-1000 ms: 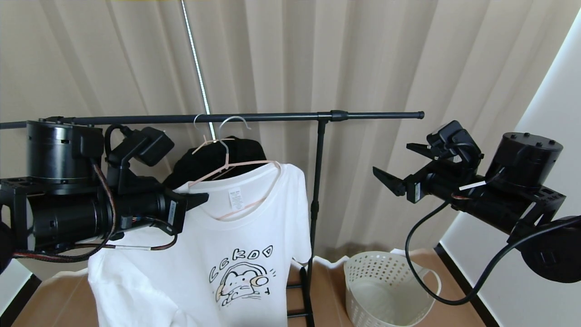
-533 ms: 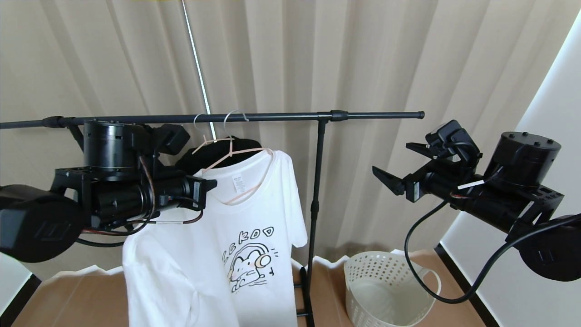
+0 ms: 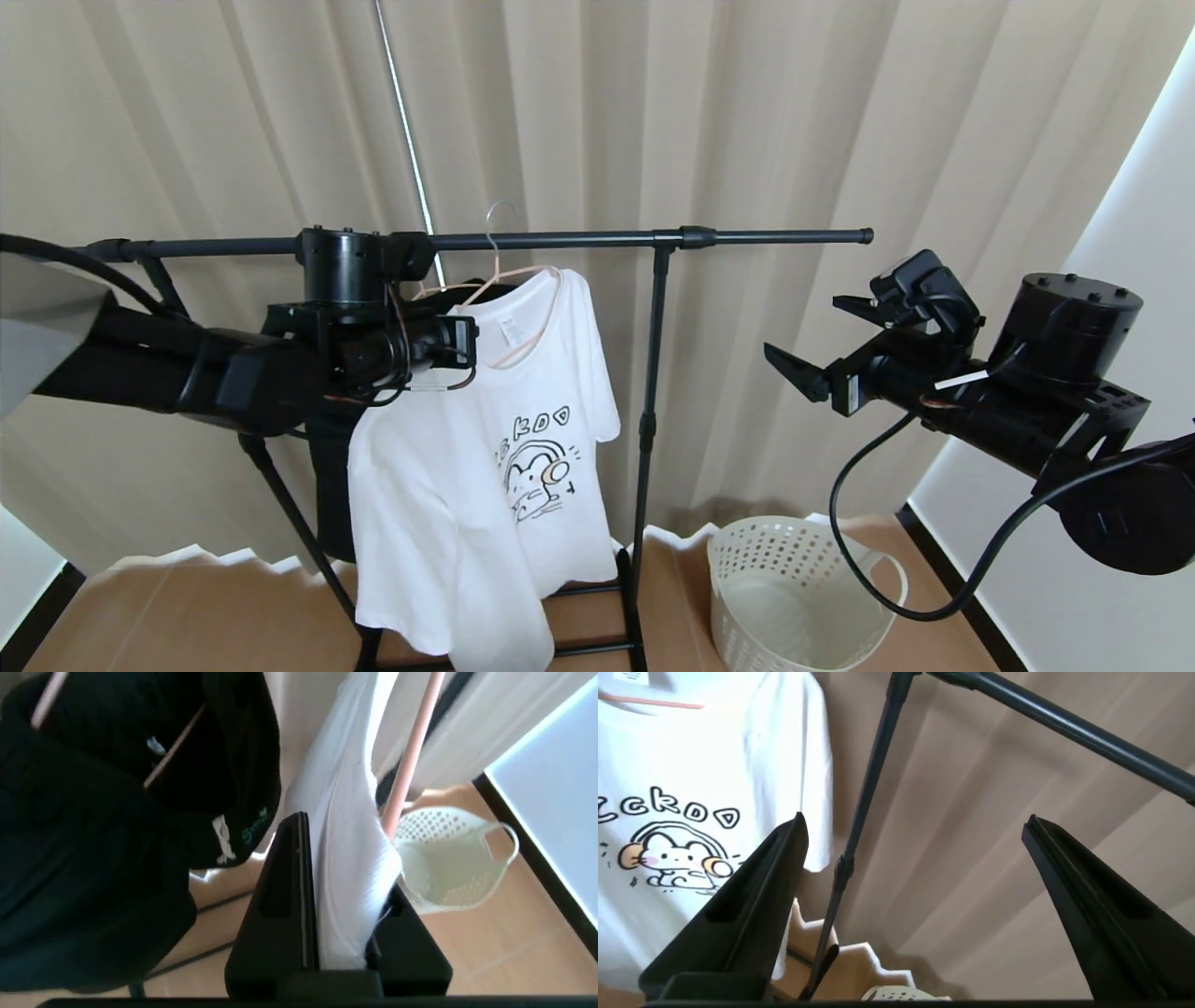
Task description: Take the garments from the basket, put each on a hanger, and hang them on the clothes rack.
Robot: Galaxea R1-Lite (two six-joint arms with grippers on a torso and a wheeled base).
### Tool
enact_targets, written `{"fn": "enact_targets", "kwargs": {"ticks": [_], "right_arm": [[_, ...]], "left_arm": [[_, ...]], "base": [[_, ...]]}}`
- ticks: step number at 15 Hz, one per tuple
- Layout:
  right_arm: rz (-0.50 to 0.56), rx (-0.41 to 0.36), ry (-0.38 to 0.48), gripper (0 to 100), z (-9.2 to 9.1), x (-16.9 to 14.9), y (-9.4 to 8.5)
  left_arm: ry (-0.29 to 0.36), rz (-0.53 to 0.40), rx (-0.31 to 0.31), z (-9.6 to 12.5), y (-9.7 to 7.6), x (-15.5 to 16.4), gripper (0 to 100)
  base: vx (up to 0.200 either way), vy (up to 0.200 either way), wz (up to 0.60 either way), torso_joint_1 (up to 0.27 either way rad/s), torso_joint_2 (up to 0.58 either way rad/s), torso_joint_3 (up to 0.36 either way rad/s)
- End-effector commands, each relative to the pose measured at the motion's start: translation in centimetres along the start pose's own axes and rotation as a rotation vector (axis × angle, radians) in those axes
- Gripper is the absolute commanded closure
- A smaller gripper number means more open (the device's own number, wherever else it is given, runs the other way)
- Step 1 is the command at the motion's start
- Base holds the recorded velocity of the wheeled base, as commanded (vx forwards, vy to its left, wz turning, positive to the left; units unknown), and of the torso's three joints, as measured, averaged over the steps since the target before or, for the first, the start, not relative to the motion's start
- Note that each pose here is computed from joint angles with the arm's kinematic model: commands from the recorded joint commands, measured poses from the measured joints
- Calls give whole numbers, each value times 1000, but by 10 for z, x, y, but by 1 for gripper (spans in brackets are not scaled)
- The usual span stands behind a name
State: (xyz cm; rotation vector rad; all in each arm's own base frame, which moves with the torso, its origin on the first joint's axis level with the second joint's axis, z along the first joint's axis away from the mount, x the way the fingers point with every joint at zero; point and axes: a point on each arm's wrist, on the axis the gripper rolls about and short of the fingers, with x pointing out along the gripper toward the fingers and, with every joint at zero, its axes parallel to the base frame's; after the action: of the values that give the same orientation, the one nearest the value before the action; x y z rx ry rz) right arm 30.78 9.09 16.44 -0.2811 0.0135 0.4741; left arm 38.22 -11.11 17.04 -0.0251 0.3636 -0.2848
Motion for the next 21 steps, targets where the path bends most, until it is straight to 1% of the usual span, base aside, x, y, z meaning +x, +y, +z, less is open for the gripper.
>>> {"fn": "enact_targets", "kwargs": {"ticks": [1, 2, 3, 4, 5, 7, 9, 17, 18, 19, 21], "right_arm": [[1, 0, 2, 0, -1, 1, 0], [0, 1, 7, 0, -2, 2, 0], [0, 1, 7, 0, -3, 3, 0], [-1, 1, 8, 0, -3, 4, 0], [0, 1, 10, 0, -4, 4, 0], [-2, 1, 7, 0, -3, 4, -1], [0, 2, 15, 0, -6, 6, -1], [1, 4, 20, 0, -8, 7, 0], [1, 4, 20, 0, -8, 7, 0], [2, 3, 17, 0, -7, 6, -1], [3, 5, 17, 0, -7, 6, 0]], "left_arm": [[21, 20, -12, -12, 6, 41, 100], [9, 34, -32, -11, 9, 50, 100], [-13, 66, -71, -10, 13, 68, 100], [-19, 75, -76, -10, 16, 75, 100], [-32, 87, -98, -11, 22, 86, 100], [-41, 87, -135, -14, 23, 98, 100], [-43, 87, -146, -16, 24, 103, 100], [-32, 95, -149, -20, 28, 106, 100], [-29, 96, -149, -21, 28, 106, 0], [-23, 97, -150, -22, 28, 105, 0], [-5, 93, -147, -13, 25, 75, 0]], "base": [[0, 0, 0, 0, 0, 0], [0, 0, 0, 0, 0, 0], [0, 0, 0, 0, 0, 0], [0, 0, 0, 0, 0, 0], [0, 0, 0, 0, 0, 0], [0, 0, 0, 0, 0, 0], [0, 0, 0, 0, 0, 0], [0, 0, 0, 0, 0, 0], [0, 0, 0, 0, 0, 0], [0, 0, 0, 0, 0, 0], [0, 0, 0, 0, 0, 0]]}}
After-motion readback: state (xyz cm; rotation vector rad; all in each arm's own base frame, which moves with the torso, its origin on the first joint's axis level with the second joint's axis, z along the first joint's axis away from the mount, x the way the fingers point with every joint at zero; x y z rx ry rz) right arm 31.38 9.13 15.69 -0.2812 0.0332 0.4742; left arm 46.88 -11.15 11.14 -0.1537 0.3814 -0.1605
